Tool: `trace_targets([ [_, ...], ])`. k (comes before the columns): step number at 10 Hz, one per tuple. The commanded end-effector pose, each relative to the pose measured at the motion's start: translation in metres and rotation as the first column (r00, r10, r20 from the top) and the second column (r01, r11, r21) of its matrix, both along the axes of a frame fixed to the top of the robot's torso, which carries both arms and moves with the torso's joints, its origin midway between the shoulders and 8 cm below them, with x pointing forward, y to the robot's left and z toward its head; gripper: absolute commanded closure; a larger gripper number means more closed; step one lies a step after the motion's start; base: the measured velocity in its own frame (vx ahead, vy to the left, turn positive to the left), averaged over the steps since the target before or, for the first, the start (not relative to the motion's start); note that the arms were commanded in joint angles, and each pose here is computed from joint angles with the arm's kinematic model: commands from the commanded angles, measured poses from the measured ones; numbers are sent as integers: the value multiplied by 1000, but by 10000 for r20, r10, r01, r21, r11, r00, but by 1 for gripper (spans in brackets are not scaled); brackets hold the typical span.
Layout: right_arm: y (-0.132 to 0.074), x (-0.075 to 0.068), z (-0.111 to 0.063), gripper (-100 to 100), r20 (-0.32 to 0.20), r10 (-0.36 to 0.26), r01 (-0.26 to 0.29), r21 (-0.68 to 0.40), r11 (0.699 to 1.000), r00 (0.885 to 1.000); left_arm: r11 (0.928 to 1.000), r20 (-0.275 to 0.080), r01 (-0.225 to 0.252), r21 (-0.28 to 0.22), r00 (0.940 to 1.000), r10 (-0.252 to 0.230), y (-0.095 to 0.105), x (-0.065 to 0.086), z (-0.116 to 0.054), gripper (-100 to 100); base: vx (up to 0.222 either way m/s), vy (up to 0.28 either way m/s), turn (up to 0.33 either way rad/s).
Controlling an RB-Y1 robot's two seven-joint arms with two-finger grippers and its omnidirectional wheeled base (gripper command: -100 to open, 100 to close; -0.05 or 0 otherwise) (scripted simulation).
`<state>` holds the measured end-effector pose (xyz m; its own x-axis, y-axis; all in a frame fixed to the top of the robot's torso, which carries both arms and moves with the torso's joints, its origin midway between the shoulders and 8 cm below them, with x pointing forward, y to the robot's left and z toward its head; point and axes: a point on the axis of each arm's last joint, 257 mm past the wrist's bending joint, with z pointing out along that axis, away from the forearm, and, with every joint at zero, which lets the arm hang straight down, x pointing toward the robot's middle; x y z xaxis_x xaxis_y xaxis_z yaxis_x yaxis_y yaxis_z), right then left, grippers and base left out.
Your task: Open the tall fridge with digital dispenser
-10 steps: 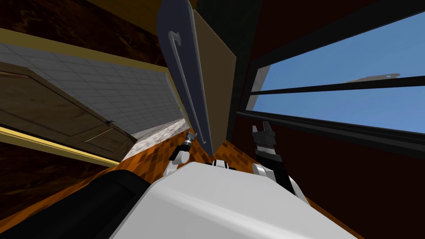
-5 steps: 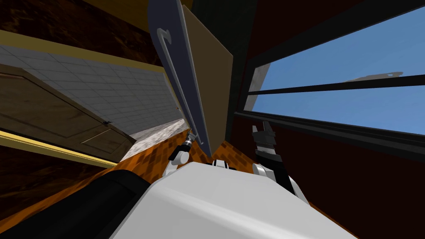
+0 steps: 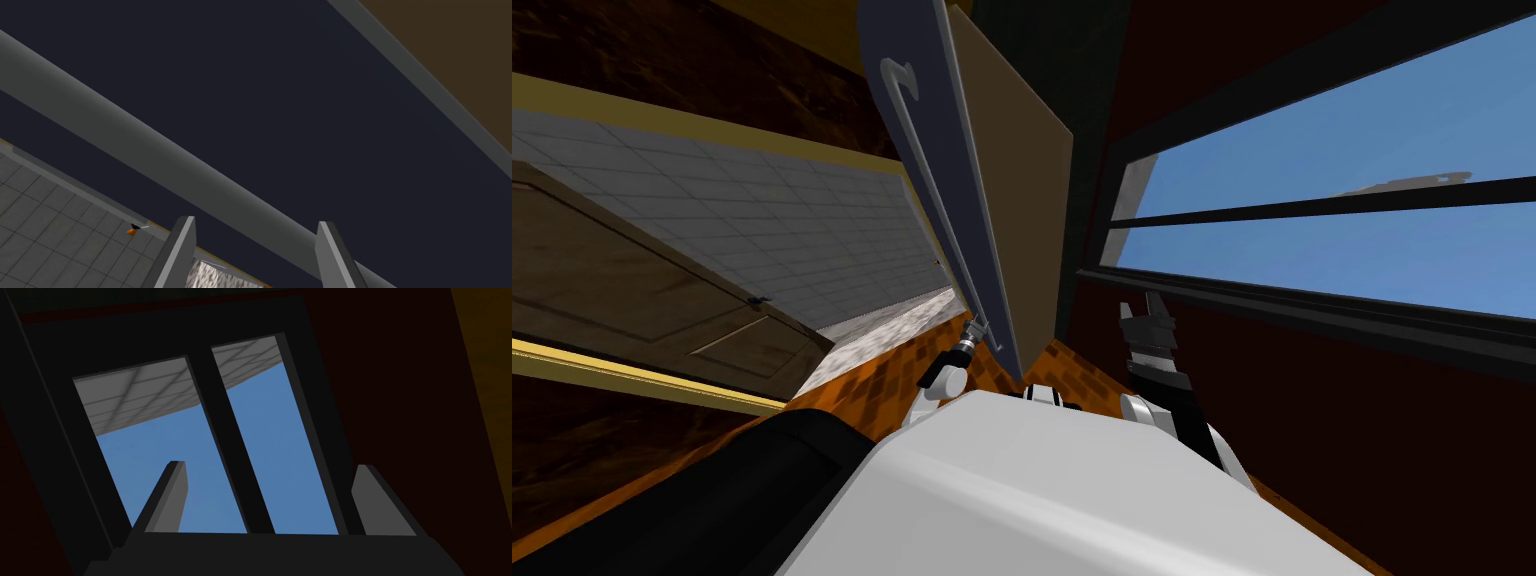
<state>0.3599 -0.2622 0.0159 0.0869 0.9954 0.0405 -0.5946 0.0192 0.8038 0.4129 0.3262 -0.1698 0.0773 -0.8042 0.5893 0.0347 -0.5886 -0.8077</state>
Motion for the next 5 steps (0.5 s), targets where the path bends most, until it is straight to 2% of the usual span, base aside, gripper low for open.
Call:
trace_targets([
  [1,0,0,0,0,0,0,0,-2,10000,10000,9998,194,163,137,9997,-165,-4,1,9,100,-132,222,-65],
  [2,0,0,0,0,-1,-1,1,-1,10000,10000,9992,218,372,151,9991,-375,-12,1,11,100,-164,304,-104],
  [5,0,0,0,0,-1,-1,1,-5,10000,10000,9948,266,997,181,9946,-1002,-34,1,15,100,-202,409,-184],
])
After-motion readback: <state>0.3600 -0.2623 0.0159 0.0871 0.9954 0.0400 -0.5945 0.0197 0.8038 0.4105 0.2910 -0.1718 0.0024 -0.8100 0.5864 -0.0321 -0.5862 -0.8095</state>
